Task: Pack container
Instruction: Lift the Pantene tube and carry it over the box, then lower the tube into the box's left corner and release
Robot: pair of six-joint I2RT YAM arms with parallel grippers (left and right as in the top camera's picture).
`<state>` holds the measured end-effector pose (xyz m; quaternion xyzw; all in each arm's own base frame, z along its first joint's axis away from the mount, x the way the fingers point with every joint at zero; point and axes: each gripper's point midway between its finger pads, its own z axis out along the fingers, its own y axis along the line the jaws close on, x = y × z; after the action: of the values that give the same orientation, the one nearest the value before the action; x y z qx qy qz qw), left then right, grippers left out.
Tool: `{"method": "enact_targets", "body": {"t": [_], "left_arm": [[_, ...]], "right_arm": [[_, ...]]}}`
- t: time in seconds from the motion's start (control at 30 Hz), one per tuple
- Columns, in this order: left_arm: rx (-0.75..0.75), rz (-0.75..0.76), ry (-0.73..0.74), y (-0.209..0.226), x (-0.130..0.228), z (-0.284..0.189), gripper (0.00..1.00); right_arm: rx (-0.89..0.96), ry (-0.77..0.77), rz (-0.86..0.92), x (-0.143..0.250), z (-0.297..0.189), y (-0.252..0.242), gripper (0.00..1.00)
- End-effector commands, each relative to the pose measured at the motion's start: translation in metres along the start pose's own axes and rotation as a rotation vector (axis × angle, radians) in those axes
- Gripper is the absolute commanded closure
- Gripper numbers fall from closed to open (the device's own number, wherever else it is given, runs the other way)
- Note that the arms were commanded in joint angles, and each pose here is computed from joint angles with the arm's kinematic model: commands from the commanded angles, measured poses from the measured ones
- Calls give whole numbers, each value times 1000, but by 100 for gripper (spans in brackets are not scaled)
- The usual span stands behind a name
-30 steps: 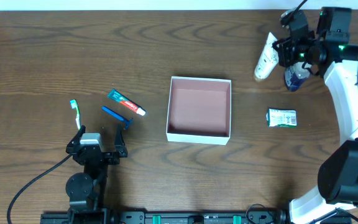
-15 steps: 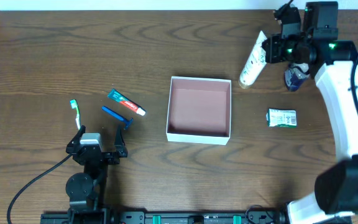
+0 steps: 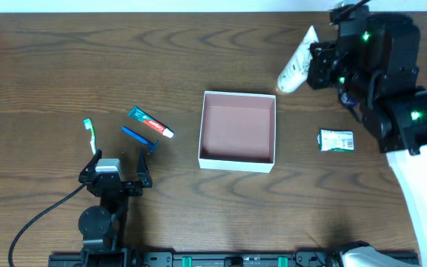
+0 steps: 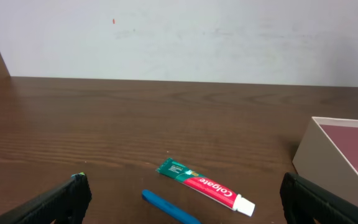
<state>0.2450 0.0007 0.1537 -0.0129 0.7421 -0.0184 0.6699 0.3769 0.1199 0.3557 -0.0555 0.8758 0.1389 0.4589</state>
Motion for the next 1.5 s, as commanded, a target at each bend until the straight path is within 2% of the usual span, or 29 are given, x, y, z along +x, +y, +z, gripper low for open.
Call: {"method": "enact_targets", "body": {"t": [0.0,0.33,0.77,1.47], "left_arm": [[4,2,48,0,16,1,2],[4,2,48,0,16,1,2],[4,2,48,0,16,1,2],[4,2,48,0,16,1,2]], "right_arm": [[15,-32,53,-6,-7,17,99],[-13,27,83,19,12,70,98],[-39,90,76,45,54,112,99],[0,145,54,76,117,129,99]]}}
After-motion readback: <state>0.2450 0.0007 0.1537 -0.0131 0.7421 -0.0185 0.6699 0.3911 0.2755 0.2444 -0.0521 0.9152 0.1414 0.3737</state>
